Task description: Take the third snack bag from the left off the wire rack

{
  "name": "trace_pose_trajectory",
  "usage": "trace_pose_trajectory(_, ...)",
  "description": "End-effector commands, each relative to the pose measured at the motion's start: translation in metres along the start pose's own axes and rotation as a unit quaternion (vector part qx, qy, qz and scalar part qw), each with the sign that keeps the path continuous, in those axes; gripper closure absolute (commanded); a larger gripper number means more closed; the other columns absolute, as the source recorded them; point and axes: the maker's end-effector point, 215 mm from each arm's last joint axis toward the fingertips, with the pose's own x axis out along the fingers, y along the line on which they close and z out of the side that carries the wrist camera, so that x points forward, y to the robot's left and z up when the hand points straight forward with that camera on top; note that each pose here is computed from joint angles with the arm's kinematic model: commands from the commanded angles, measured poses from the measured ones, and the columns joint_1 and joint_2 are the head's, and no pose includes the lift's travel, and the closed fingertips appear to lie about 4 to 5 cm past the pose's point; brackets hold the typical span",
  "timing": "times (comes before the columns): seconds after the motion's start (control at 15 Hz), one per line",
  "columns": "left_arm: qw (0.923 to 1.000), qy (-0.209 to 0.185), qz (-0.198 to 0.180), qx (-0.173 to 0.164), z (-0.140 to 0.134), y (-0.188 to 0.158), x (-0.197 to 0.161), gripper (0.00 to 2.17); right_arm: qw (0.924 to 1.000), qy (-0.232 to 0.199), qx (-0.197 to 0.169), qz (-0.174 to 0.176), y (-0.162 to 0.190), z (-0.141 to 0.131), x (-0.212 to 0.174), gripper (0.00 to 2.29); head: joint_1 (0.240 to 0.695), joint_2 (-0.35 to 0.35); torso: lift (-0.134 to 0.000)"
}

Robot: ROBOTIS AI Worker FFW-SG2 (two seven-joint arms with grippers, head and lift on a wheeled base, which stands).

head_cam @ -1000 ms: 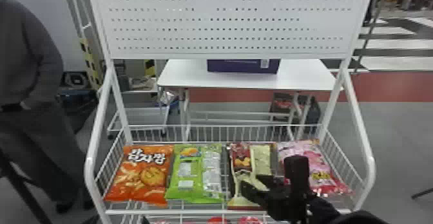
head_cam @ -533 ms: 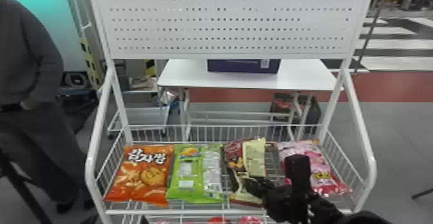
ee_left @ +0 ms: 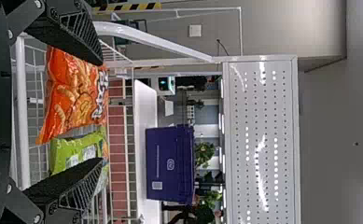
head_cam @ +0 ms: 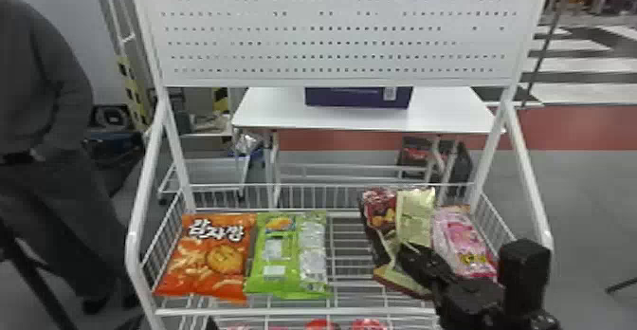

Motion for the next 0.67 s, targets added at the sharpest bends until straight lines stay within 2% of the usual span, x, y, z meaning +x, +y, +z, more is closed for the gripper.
trace_pose_trajectory(0.0, 1.0, -0.003, -0.001, -0.003, 0.004, -0.001, 0.0, 0.17, 0.9987, -0.049, 0.007, -0.008, -0.007, 0.014, -0.045, 2.24, 0.499, 0.0, 0.0)
trace_pose_trajectory(0.13, 1.0, -0.005, -0.003, -0.004, 0.006, -0.003, 0.001, 0.17, 0.9963, -0.083, 0.012, -0.02, -0.013, 0.016, -0.08, 2.24, 0.499, 0.0, 0.0)
trace_pose_trajectory(0.27, 1.0, -0.004, -0.001, -0.002, 0.005, -0.001, 0.001, 0.17, 0.9951, -0.091, 0.022, -0.031, -0.024, 0.015, -0.107, 2.24, 0.499, 0.0, 0.0)
trace_pose_trajectory(0.4, 1.0, -0.006, 0.001, -0.001, 0.008, 0.001, 0.001, 0.17, 0.994, -0.1, 0.015, -0.044, -0.033, 0.018, -0.132, 2.24, 0.499, 0.0, 0.0)
trace_pose_trajectory(0.47, 1.0, -0.007, 0.001, 0.0, 0.008, 0.002, 0.001, 0.17, 0.9937, -0.096, 0.024, -0.052, -0.041, 0.015, -0.142, 2.24, 0.499, 0.0, 0.0)
trace_pose_trajectory(0.6, 1.0, -0.006, 0.002, 0.001, 0.007, 0.004, 0.001, 0.17, 0.9931, -0.094, 0.021, -0.066, -0.053, 0.012, -0.157, 2.24, 0.499, 0.0, 0.0)
